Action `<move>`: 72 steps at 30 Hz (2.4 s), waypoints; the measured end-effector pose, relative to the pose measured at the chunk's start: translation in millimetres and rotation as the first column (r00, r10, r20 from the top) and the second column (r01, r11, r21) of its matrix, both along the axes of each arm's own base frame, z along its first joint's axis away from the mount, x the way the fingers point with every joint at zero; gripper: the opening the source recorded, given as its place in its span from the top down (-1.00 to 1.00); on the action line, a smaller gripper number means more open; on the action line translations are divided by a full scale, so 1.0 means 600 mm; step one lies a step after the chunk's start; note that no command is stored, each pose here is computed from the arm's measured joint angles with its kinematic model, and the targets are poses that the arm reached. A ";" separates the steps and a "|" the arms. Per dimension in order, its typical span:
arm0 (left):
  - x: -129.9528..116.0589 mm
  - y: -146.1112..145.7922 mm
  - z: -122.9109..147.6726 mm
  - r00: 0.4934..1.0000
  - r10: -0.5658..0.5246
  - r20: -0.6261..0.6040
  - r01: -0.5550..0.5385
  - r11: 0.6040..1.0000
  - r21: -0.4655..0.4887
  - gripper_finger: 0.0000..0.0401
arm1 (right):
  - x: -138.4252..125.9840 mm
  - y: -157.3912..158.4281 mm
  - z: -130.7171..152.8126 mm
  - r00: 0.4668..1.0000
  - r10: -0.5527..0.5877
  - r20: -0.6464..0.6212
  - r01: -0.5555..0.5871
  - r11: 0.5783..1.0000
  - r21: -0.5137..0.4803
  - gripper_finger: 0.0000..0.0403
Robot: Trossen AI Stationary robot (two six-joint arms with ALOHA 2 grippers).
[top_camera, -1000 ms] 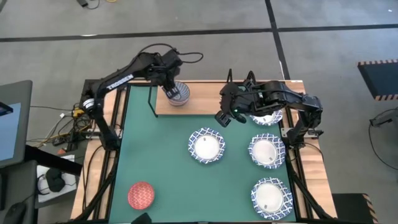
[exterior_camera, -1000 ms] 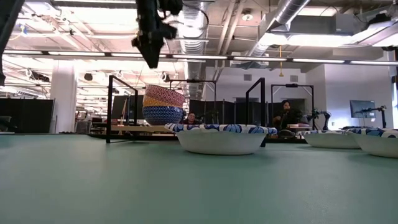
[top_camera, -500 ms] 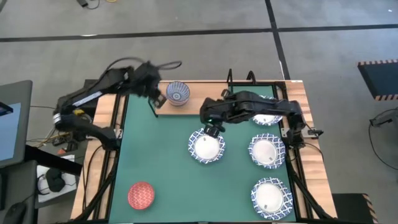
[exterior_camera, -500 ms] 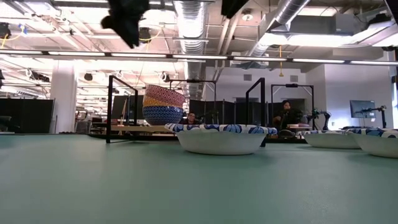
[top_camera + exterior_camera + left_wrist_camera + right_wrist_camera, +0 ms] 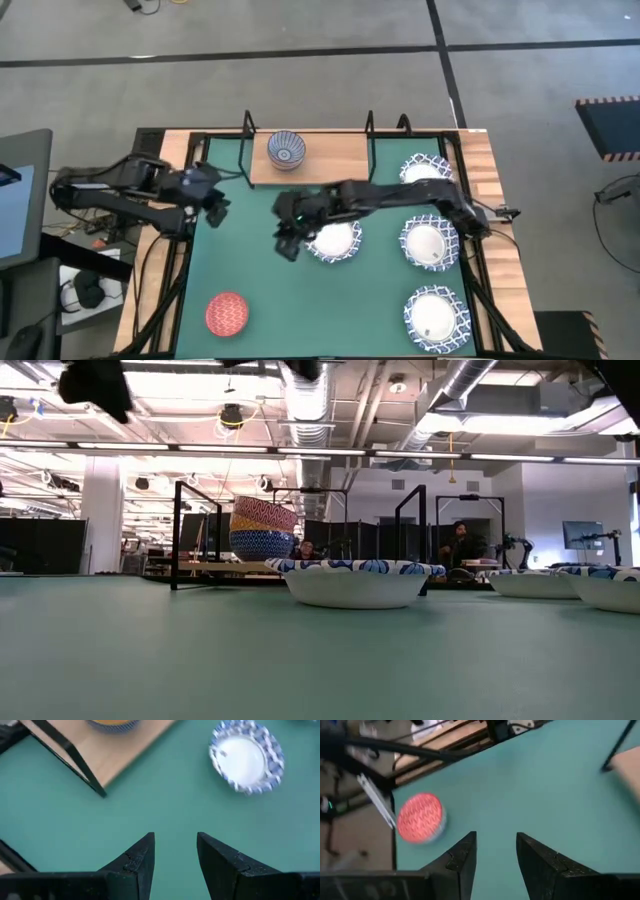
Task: Place and stack bowls onto a shelf
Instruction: Stack the small red bowl on top of the small blue bowl on the shelf
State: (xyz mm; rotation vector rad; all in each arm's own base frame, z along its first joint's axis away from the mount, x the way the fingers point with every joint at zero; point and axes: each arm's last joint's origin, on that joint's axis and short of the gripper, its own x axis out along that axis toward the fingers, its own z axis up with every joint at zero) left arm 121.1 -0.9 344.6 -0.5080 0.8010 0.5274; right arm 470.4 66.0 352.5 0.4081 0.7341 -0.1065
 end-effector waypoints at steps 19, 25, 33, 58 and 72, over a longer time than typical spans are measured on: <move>-0.017 -0.046 -0.042 0.923 -0.381 0.058 0.379 0.924 0.043 0.35 | 0.097 0.161 -0.210 0.960 -0.277 -0.029 0.270 0.901 0.339 0.19; -0.010 -0.062 -0.048 0.884 -0.458 0.095 0.456 0.889 0.039 0.35 | 0.113 0.183 -0.234 0.957 -0.286 0.054 0.246 0.894 0.374 0.14; -0.009 -0.089 -0.086 0.850 -0.523 0.066 0.526 0.849 -0.046 0.35 | 0.145 0.213 -0.347 0.943 -0.321 0.081 0.241 0.834 0.497 -0.15; -0.024 -0.116 -0.109 0.842 -0.538 0.046 0.539 0.835 -0.110 0.35 | 0.138 0.207 -0.368 0.973 -0.229 -0.010 0.211 0.881 0.423 0.48; -0.024 -0.115 -0.108 0.856 -0.515 0.049 0.518 0.849 -0.108 0.35 | 0.139 0.202 -0.370 0.974 -0.221 -0.042 0.215 0.862 0.458 0.72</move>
